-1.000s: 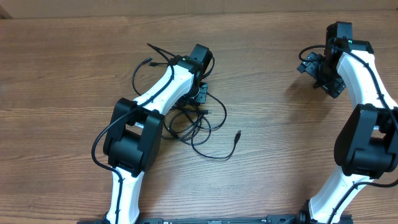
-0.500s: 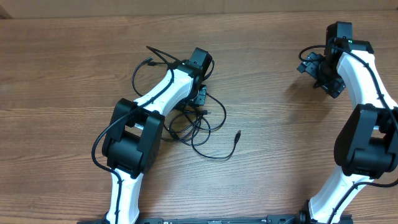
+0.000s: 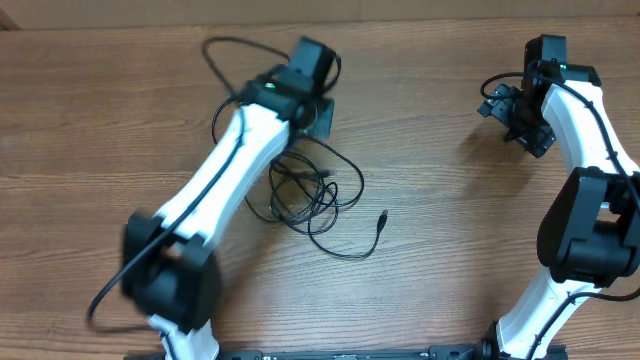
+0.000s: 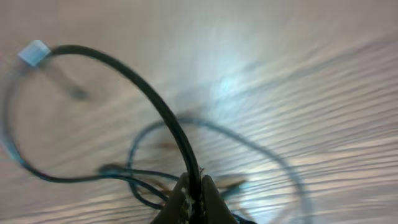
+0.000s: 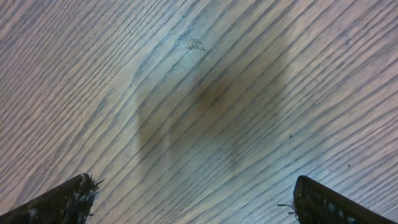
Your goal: Untangle cables
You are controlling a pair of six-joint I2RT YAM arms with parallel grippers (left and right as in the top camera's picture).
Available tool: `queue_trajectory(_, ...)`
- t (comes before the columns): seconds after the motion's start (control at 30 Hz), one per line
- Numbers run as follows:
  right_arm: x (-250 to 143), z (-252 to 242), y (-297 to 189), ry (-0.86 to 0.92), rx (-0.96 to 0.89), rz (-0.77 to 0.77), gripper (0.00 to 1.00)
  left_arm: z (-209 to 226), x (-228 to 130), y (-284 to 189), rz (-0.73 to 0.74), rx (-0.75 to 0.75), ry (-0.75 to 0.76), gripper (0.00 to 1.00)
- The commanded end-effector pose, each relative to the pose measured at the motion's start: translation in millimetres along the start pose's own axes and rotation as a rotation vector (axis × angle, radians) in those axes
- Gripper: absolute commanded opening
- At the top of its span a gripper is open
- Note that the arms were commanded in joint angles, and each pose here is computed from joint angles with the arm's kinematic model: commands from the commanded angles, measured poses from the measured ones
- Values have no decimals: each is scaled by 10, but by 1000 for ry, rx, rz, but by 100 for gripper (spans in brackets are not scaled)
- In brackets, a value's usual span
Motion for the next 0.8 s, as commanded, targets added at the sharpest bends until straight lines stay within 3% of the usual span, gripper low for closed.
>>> queue_trajectory(0.0, 2, 2, -14, 2, 2, -6, 100, 4, 250, -764, -176, -42, -6, 4)
queue_trajectory(0.07, 2, 2, -14, 2, 2, -6, 100, 41, 309, -1205, -273, -58, -16, 4)
queue_trajectory(0.4, 2, 2, -14, 2, 2, -6, 100, 108, 416, -2530, -628, -160, -37, 4)
queue_trajectory(0.47, 2, 2, -14, 2, 2, -6, 100, 154, 355, -2611, -631, -144, -43, 4)
queue_trajectory(0.7, 2, 2, -14, 2, 2, -6, 100, 674, 97, -2475, -524, 206, -175, 4)
queue_trajectory(0.77, -18, 95, -17, 4, 61, 16, 100, 671, 71, -2472, -514, 201, -179, 4)
Point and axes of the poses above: each gripper's point midway between its finger pads, its own y axis out along the fingers, its own z axis along the line the jaws close on, x = y × z, the point moved 3 cm from there along -y, back along the fingers, and after that the axes turned 5 degrees about y, right-handed, at the moved point
